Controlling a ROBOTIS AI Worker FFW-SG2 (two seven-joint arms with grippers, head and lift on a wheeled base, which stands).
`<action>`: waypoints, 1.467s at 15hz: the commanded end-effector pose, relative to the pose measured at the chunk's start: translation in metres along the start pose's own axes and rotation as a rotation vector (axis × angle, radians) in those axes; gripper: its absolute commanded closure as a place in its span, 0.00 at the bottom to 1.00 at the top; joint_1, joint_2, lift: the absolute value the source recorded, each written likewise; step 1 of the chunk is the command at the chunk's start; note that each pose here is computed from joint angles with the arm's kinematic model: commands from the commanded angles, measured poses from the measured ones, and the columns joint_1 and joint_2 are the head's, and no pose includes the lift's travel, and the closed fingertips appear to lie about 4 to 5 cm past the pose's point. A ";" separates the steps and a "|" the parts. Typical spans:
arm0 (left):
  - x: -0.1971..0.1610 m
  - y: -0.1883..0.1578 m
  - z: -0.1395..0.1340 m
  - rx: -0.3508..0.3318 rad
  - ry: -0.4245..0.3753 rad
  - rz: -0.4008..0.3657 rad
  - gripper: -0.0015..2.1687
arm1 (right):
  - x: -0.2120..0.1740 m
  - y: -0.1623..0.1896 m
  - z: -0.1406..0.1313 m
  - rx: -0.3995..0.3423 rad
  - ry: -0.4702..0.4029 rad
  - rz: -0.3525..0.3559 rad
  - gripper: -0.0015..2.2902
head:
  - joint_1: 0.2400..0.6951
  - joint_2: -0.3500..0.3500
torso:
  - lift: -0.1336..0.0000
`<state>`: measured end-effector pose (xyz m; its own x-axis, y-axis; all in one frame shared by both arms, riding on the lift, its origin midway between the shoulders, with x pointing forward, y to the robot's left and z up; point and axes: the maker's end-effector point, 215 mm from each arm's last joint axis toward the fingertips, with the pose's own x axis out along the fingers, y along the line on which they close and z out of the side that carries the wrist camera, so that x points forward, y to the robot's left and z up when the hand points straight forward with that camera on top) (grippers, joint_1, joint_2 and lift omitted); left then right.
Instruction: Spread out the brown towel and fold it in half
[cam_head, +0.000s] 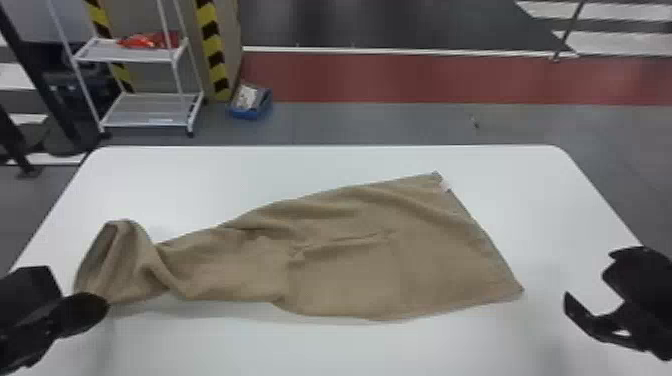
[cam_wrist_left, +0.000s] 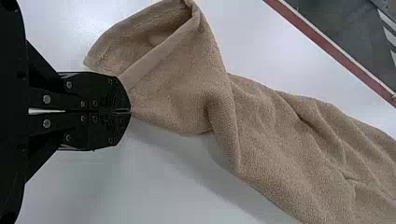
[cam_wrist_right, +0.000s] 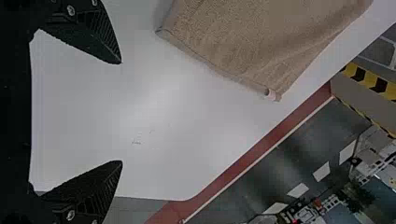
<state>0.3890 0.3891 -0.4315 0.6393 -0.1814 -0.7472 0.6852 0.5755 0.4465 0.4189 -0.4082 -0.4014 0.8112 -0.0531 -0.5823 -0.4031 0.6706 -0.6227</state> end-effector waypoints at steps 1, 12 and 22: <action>-0.008 0.004 0.006 0.004 -0.012 0.009 0.66 | 0.004 0.005 0.006 -0.025 -0.003 0.016 0.05 | 1.00 0.46 | 0.04; -0.019 -0.001 0.010 0.006 -0.017 -0.004 0.66 | 0.047 0.063 0.022 -0.092 0.081 0.143 0.13 | 1.00 0.54 | 0.04; -0.021 0.005 0.007 0.009 -0.015 0.001 0.66 | 0.049 0.081 0.046 -0.056 0.042 0.217 0.58 | 1.00 0.62 | 0.04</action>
<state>0.3795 0.3900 -0.4118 0.6424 -0.1928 -0.7418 0.6886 0.5702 0.4481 0.4432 -0.3220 -0.4605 0.6812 0.0521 -0.7302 -0.5937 0.6229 -0.5094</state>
